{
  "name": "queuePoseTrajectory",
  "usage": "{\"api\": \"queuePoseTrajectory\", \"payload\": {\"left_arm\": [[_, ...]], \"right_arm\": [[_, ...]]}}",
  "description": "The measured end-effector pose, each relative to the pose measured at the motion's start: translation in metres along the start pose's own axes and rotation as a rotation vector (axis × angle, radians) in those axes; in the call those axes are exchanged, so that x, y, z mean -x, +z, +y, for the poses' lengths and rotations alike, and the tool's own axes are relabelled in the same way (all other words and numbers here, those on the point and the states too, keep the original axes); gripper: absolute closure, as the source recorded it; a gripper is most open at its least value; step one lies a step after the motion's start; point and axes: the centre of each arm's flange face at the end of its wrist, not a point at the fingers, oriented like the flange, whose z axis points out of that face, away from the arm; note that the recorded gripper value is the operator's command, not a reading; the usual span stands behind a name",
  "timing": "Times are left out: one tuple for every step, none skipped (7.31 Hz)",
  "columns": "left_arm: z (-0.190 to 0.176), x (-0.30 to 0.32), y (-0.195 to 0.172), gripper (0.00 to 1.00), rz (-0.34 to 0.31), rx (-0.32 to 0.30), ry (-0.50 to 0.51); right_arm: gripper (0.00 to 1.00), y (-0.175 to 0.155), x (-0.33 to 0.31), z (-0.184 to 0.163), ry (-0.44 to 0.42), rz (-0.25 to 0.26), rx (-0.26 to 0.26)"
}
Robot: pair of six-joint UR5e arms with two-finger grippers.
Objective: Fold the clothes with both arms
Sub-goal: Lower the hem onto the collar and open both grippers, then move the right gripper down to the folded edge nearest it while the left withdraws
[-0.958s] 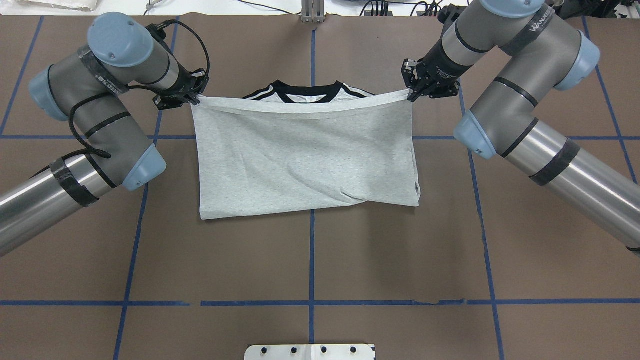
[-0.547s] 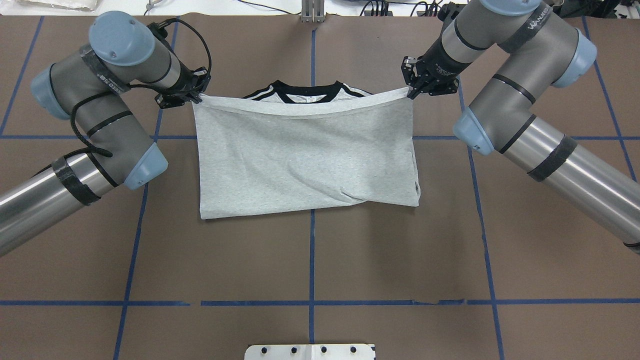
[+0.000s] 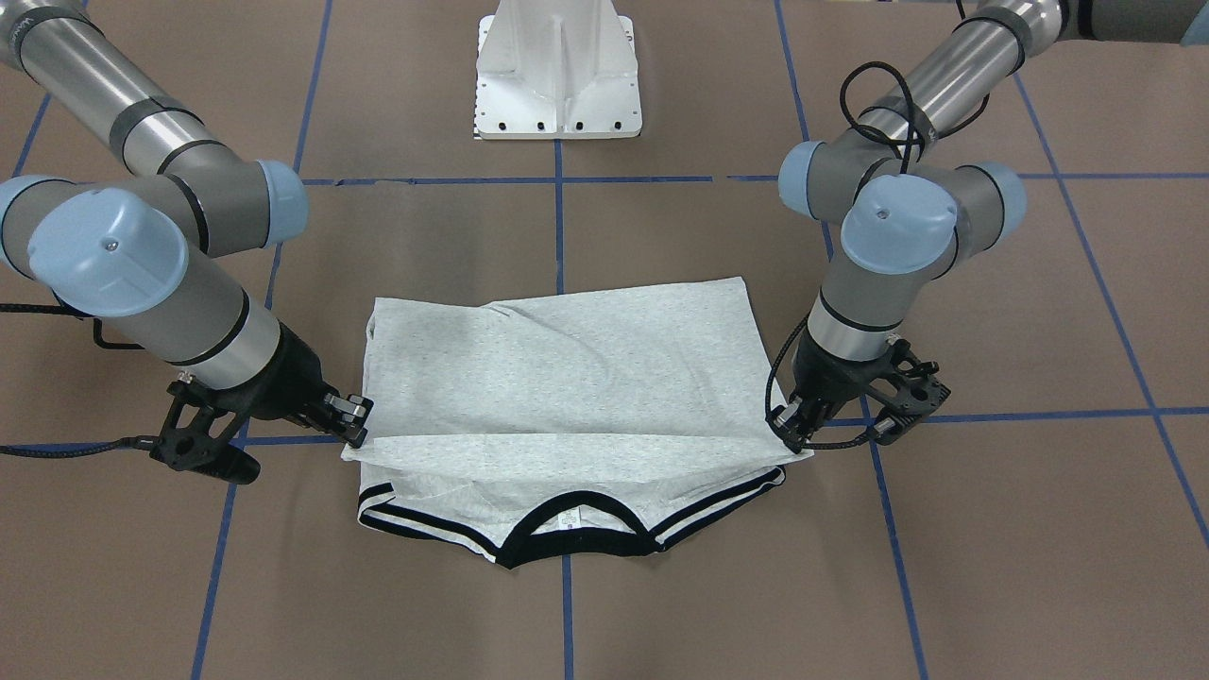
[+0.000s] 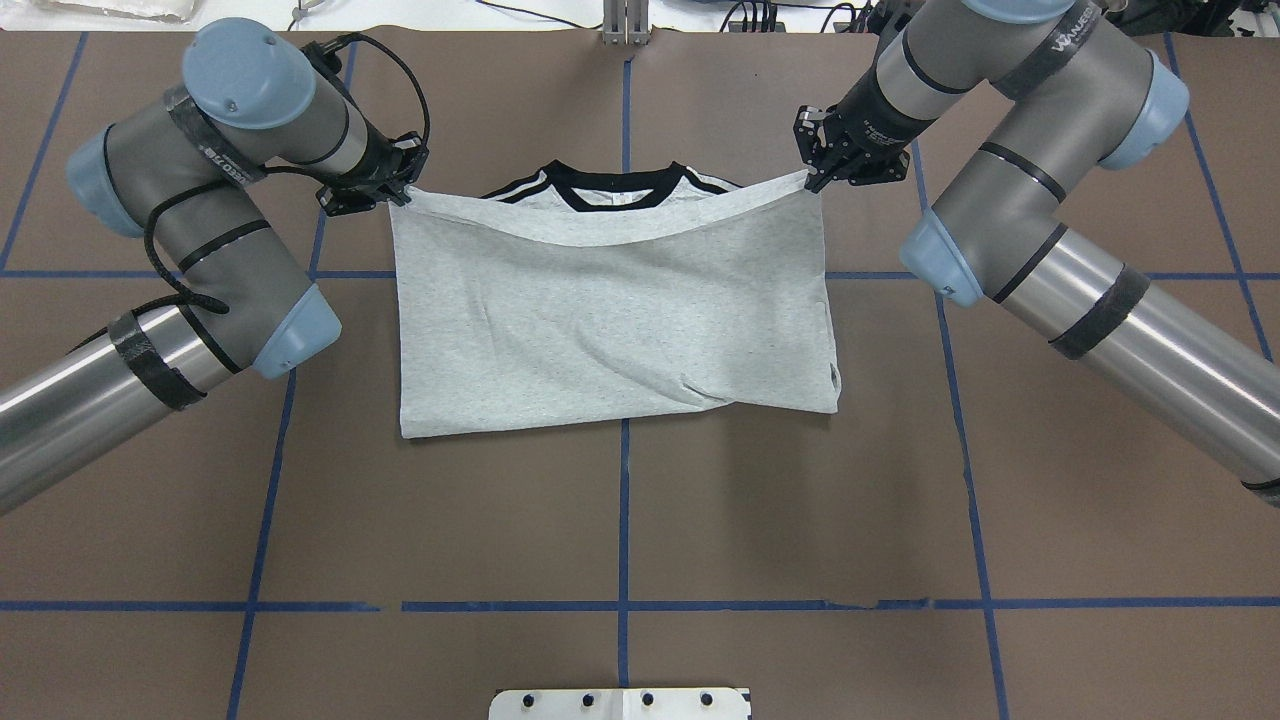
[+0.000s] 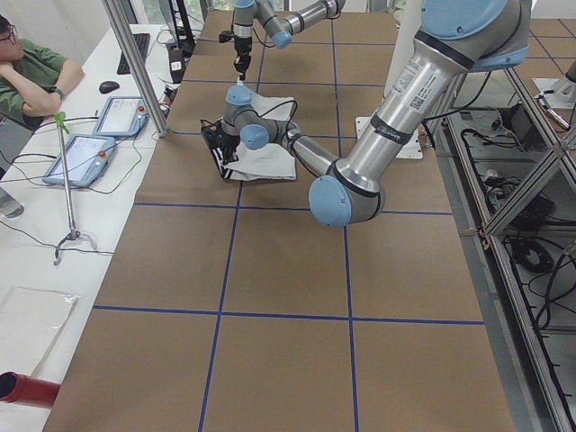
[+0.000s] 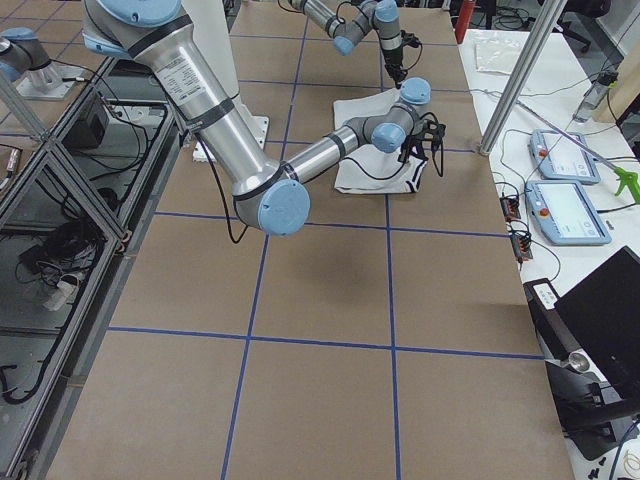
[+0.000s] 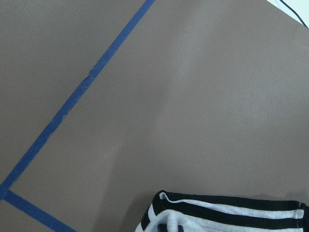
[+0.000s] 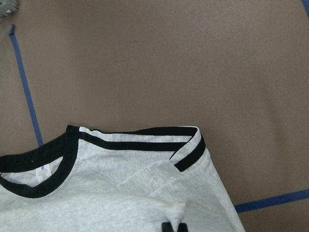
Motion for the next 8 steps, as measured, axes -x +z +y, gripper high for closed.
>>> {"api": "queuePoseTrajectory", "payload": {"left_arm": [[0.0, 0.0, 0.0, 0.01, 0.0, 0.0, 0.001], [0.0, 0.001, 0.001, 0.01, -0.001, -0.001, 0.002], [0.0, 0.002, 0.002, 0.01, -0.004, -0.001, 0.005], [-0.002, 0.004, 0.002, 0.01, -0.008, -0.004, 0.008], [-0.003, 0.006, 0.001, 0.01, -0.01, -0.006, 0.009], [-0.004, 0.006, -0.003, 0.01, -0.006, -0.009, 0.01], [-0.005, 0.006, -0.008, 0.01, 0.001, -0.01, 0.011], [-0.005, 0.006, -0.01, 0.01, 0.004, -0.011, 0.011]], "right_arm": [[0.0, 0.0, 0.0, 0.0, -0.001, 0.0, -0.001], [0.0, 0.002, -0.002, 0.0, -0.003, 0.002, -0.002], [0.0, 0.002, -0.005, -0.003, -0.018, 0.005, -0.003], [0.0, -0.001, -0.007, -0.005, -0.047, 0.003, -0.004], [0.0, -0.006, -0.009, -0.002, -0.07, -0.005, -0.004], [0.0, -0.011, -0.017, 0.013, -0.092, -0.017, 0.0], [0.0, -0.011, -0.032, 0.039, -0.114, -0.022, 0.011], [0.0, -0.007, -0.048, 0.068, -0.123, -0.017, 0.019]]}}
